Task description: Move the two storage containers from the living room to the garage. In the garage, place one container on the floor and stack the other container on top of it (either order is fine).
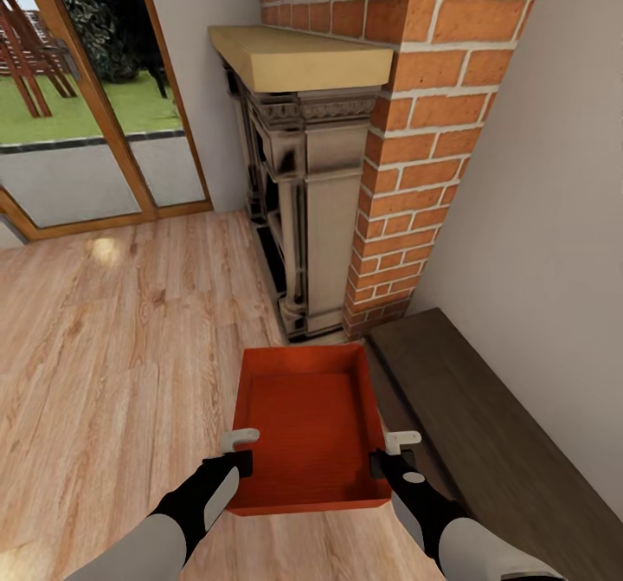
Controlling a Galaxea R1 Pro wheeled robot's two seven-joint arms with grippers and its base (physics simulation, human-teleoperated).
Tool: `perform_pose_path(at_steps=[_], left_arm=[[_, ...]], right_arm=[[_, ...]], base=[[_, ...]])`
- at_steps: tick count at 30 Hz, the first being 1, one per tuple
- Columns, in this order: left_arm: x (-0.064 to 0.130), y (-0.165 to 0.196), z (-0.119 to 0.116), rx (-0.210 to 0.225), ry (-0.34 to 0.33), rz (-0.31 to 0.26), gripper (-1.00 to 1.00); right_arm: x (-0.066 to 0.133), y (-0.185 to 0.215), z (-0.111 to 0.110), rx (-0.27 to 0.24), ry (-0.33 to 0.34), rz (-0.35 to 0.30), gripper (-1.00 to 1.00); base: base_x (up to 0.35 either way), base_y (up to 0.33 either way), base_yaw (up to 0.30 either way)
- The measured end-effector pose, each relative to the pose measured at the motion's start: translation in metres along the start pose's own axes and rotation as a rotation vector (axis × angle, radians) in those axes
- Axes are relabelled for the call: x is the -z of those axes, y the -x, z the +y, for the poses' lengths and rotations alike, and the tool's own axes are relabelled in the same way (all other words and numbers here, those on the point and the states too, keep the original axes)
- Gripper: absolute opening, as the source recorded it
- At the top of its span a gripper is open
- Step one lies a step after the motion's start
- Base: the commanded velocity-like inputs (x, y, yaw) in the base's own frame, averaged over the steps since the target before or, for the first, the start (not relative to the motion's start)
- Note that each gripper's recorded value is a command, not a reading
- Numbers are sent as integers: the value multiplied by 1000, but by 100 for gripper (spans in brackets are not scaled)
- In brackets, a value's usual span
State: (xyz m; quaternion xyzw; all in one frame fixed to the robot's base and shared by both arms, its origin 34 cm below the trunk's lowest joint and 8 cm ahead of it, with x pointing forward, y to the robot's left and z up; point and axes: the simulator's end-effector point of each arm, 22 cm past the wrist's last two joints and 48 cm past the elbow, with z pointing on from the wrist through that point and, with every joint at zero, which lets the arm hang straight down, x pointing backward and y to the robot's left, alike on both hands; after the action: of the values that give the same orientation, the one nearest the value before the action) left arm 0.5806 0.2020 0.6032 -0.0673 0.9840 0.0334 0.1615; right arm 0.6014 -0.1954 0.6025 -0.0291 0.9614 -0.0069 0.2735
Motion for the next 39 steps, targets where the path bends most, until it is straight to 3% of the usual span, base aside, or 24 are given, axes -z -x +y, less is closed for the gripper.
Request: perform_pose_path(at_steps=[39], left_arm=[[20, 28, -2, 2, -9, -62, -100]], right_arm=[[14, 33, -2, 0, -3, -61, -100]], base=[[0, 0, 0]])
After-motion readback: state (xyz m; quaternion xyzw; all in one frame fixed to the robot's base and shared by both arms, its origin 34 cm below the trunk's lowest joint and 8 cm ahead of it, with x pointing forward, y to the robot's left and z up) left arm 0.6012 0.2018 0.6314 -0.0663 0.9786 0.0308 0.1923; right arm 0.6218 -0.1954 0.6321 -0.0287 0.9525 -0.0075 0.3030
